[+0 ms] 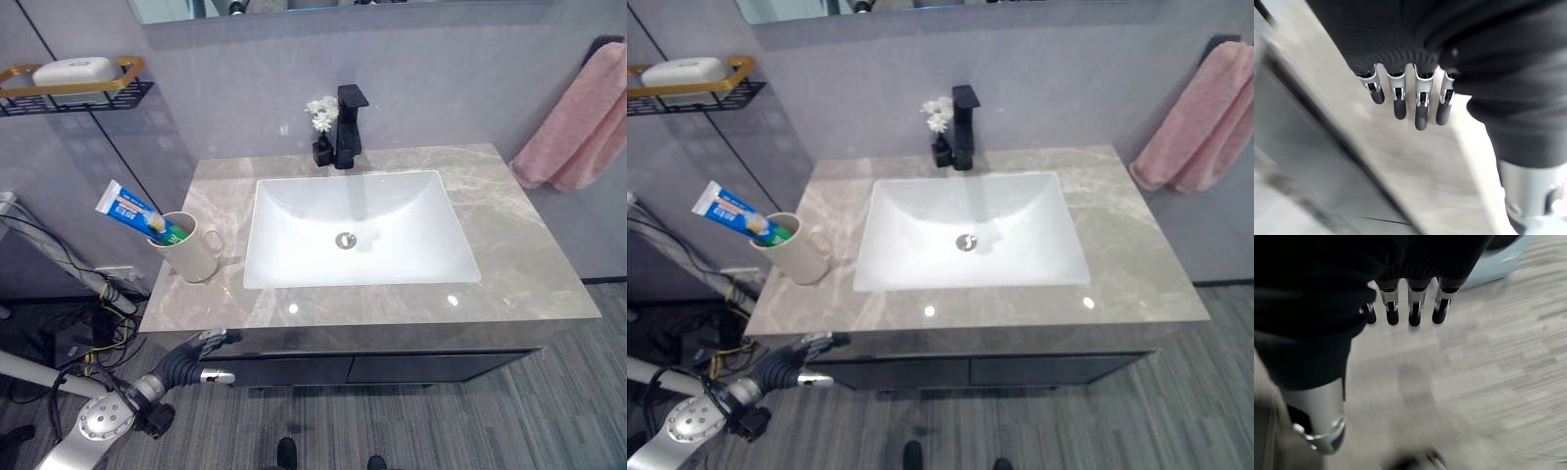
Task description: Put brush and paste in cup on sink, flatten towel.
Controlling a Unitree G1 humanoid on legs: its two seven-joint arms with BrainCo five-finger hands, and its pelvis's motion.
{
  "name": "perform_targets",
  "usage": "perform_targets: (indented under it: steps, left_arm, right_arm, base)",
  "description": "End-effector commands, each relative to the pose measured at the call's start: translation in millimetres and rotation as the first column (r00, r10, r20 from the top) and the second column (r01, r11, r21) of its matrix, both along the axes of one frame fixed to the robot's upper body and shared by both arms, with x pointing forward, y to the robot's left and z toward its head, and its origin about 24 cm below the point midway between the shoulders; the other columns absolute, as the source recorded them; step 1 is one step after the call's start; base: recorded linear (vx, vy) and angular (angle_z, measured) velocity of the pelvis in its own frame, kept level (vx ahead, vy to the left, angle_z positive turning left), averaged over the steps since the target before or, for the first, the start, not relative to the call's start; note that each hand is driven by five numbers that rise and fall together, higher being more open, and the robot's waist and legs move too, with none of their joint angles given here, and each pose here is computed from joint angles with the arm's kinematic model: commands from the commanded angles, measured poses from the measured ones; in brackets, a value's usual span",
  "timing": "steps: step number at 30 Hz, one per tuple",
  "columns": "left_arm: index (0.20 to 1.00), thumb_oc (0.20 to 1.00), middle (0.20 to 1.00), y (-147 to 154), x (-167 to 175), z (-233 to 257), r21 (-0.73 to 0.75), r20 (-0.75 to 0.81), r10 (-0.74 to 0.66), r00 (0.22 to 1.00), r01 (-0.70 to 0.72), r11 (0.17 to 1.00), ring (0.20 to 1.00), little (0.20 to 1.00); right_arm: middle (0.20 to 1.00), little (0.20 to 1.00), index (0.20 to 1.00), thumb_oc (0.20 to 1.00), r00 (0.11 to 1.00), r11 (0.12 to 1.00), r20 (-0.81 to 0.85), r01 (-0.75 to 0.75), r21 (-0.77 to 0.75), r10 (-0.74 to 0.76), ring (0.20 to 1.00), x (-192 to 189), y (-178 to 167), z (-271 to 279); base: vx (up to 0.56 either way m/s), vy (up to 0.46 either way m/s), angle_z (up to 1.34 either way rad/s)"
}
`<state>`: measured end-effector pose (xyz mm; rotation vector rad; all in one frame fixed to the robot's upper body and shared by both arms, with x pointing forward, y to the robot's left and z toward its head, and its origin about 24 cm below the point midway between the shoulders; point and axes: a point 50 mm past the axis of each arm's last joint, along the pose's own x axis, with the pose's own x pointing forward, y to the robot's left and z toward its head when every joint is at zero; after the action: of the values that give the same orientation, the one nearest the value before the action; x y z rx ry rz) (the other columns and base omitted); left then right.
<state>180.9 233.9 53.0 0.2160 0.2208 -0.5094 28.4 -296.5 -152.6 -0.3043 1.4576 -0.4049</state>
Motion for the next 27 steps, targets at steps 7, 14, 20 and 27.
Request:
perform_targets:
  steps: [7,14,20,27]
  left_arm:
    - [0.2,0.2,0.2,25.8,7.2,58.5,-0.292,0.257,0.228,0.939,-0.149,0.945,0.2,0.2]
    - [0.2,0.2,0.2,38.7,-5.9,52.4,-0.299,0.25,0.324,0.912,-0.246,0.922,0.2,0.2]
    - [0.2,0.2,0.2,46.3,-7.8,43.1,-0.293,0.259,0.432,0.864,-0.356,0.887,0.2,0.2]
    - [0.2,0.2,0.2,43.4,-2.3,38.4,-0.337,0.288,0.531,0.797,-0.435,0.835,0.2,0.2]
  right_arm:
    - [1.0,1.0,1.0,1.0,0.986,0.992,0.123,-0.118,0.033,0.113,1.0,35.0,10.4,-0.1]
    - [1.0,1.0,1.0,1.0,0.983,0.999,0.181,-0.029,-0.029,0.033,1.0,43.1,-3.4,6.9]
    - [1.0,1.0,1.0,1.0,0.978,0.999,0.207,-0.029,-0.029,0.034,1.0,49.7,1.5,6.3]
    - [1.0,1.0,1.0,1.0,0.971,0.993,0.21,-0.111,-0.026,0.114,1.0,56.1,11.4,4.2]
  base:
    - [0.0,-0.015,0.13]
    - [0.0,-0.023,0.08]
    - [0.0,-0.018,0.09]
    - [-0.01,-0.019,0.06]
